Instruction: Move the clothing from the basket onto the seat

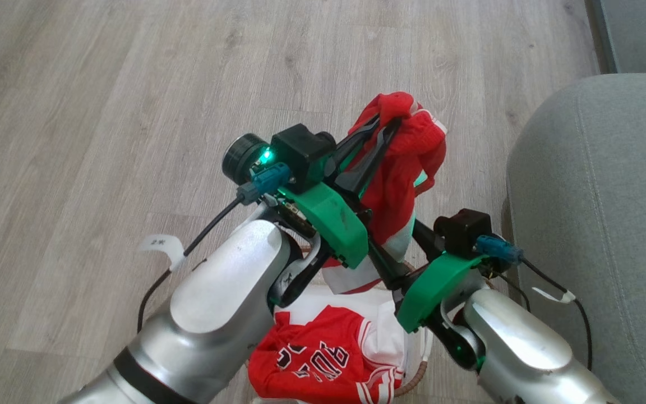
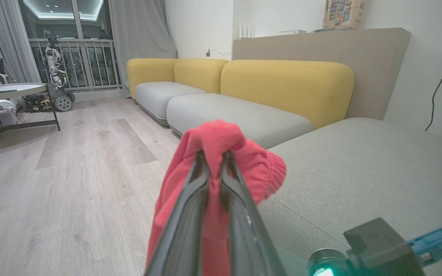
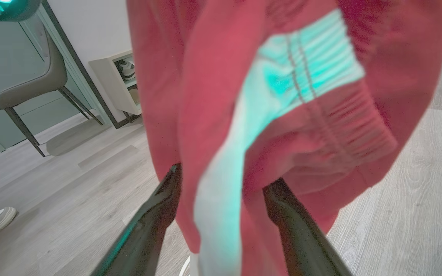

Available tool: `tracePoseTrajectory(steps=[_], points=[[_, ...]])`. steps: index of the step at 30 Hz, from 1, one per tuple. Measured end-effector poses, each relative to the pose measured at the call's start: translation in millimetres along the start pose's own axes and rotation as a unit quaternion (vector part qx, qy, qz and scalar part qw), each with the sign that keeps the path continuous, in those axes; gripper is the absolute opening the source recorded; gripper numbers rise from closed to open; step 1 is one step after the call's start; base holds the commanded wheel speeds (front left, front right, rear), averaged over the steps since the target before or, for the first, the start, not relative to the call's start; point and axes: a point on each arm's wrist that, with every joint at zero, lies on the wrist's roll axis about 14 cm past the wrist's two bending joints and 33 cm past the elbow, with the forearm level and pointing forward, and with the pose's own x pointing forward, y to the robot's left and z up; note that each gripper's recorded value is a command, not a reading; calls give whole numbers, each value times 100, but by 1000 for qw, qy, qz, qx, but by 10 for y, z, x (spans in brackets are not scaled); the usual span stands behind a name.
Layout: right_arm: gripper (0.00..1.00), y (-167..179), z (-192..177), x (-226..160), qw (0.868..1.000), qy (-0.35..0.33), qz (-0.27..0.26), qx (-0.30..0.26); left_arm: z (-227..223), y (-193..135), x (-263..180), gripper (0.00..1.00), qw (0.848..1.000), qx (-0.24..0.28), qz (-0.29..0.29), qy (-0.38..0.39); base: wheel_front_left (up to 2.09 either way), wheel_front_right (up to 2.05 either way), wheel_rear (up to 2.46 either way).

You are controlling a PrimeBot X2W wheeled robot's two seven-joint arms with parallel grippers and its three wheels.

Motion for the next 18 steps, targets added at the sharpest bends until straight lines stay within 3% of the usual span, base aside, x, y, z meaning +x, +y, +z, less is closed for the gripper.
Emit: tracePoseTrajectory(steps=[1, 2, 11, 18], points=[[36, -6, -16, -1, 1000, 2, -2, 2, -1, -2, 1, 0, 1000, -1, 0, 0, 0, 0, 0], [0, -11, -27, -4, 1000, 4, -3, 5, -1, -4, 2, 0, 1000, -5, 0, 0, 0, 0, 0], [0, -113, 29, -24, 1000, -7, -20, 20, -24, 2, 31, 0, 1000, -15, 4, -3, 0, 0, 0], [0, -331, 340, -83, 996, -62, -52, 36, -52, 96, 21, 0, 1000, -20, 20, -2, 0, 0, 0]])
